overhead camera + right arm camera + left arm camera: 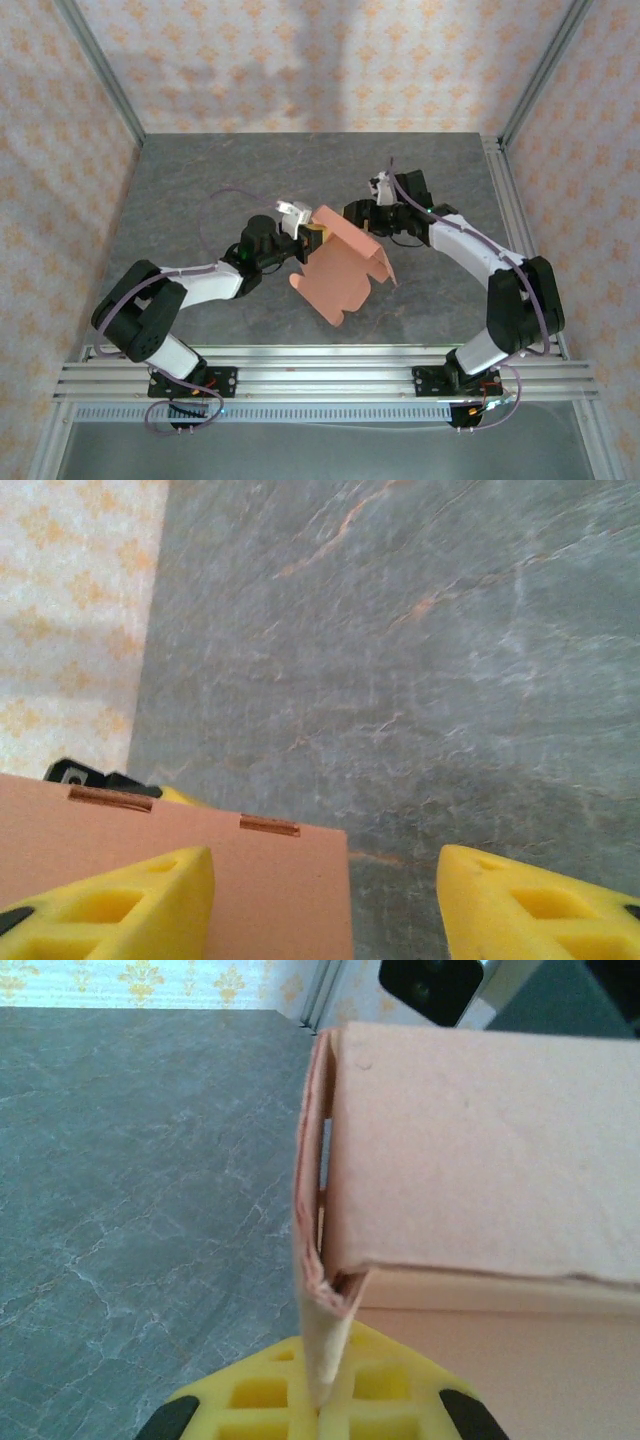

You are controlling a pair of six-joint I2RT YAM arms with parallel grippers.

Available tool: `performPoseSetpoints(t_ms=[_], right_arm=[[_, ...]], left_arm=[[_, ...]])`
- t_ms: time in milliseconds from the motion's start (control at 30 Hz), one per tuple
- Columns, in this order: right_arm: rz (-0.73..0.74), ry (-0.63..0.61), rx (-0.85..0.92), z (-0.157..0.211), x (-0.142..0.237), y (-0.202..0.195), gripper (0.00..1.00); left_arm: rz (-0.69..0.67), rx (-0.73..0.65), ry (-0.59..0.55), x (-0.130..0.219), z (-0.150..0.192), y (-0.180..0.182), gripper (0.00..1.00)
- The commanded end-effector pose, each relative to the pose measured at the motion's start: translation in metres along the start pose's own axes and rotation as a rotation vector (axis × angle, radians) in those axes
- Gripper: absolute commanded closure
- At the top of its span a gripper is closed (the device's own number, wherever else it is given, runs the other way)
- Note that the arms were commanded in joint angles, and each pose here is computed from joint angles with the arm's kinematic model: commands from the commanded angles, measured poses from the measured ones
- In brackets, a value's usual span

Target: Fold the paper box

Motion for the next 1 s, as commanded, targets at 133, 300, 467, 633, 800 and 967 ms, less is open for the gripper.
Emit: performPoseSetpoints(t_ms=[133, 300, 467, 633, 800, 967], right_arm=[[-0.086, 0.070, 0.027, 0.016, -0.014, 0.014, 0.46], [-0.132, 0.065, -0.025, 0.020, -0.029, 0.019, 0.49], [-0.161, 0.046, -0.045, 0.021, -0.031, 0.022, 0.50], [-0.093, -0.014, -0.031, 0.011, -0.020, 0.015, 0.45], [-0.025, -0.151, -0.065, -0.008, 0.001, 0.001, 0.37], [0.056, -0.279, -0.157, -0.019, 0.027, -0.025, 0.37]], left_arm=[[-0.029, 0.071, -0.099, 0.001, -0.037, -0.002, 1.00], [-0.048, 0.085, -0.118, -0.003, -0.041, -0.002, 1.00], [-0.077, 0.095, -0.131, -0.004, -0.042, 0.002, 1.00], [-0.122, 0.104, -0.151, 0.002, -0.040, 0.006, 1.00], [-0.218, 0.160, -0.176, 0.009, -0.038, 0.018, 1.00], [-0.307, 0.338, -0.229, 0.017, -0.040, 0.039, 1.00]])
Point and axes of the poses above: each hand's point on the last joint's axis, 136 mm out from that joint toward the fingers, its own x axis back along the fingers, its own y axis along the line the jaws close on, z = x × y, the point moved 6 cm from there along x, back along the fingers, and after that the axes turned 3 degrees about x, right-handed, at the moved point
